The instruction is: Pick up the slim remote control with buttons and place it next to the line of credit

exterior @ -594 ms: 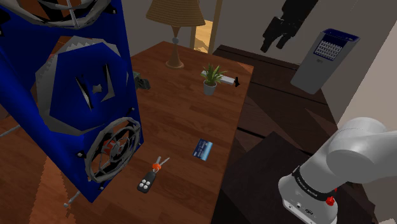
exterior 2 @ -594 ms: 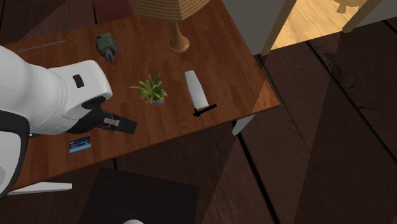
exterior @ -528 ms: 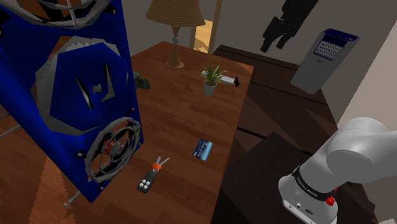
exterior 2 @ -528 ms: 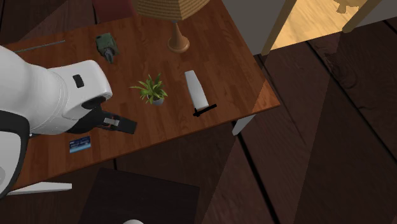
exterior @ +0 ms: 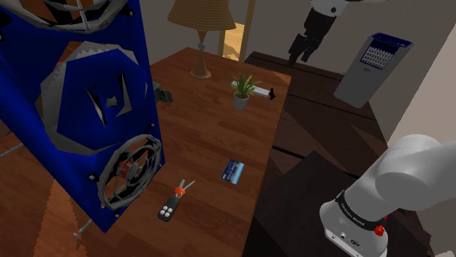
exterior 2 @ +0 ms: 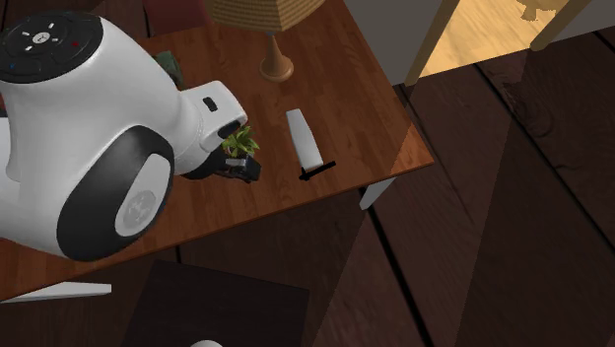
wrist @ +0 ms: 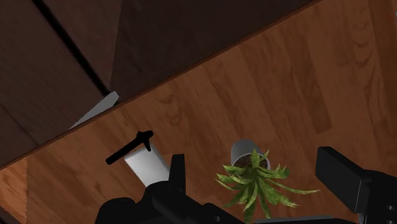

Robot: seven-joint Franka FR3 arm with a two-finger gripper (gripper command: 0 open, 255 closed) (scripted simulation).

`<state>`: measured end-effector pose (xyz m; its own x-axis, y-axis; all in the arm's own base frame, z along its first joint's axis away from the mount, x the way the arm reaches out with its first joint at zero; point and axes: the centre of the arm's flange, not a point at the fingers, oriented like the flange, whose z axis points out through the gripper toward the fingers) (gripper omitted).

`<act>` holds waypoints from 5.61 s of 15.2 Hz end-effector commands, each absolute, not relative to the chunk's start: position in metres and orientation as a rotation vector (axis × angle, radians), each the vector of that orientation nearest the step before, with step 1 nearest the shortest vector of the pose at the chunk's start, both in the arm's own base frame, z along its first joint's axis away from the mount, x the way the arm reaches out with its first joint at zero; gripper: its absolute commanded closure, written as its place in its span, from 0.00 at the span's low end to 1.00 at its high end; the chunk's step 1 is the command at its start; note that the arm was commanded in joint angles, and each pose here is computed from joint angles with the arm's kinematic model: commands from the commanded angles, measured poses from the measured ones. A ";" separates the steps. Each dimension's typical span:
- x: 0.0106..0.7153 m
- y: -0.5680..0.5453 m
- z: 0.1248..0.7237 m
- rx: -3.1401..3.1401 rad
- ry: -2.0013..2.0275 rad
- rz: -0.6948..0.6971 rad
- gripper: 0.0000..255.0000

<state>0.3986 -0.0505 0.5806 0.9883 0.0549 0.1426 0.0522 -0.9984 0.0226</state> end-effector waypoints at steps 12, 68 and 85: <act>0.538 -0.109 0.479 3.094 0.436 0.110 0.00; 0.677 -0.141 0.412 3.032 0.784 -0.009 1.00; 0.508 0.007 0.414 3.032 0.784 -0.009 1.00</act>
<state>0.5175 0.0005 0.4133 0.8740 0.4859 -0.0083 0.4860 -0.8740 0.0072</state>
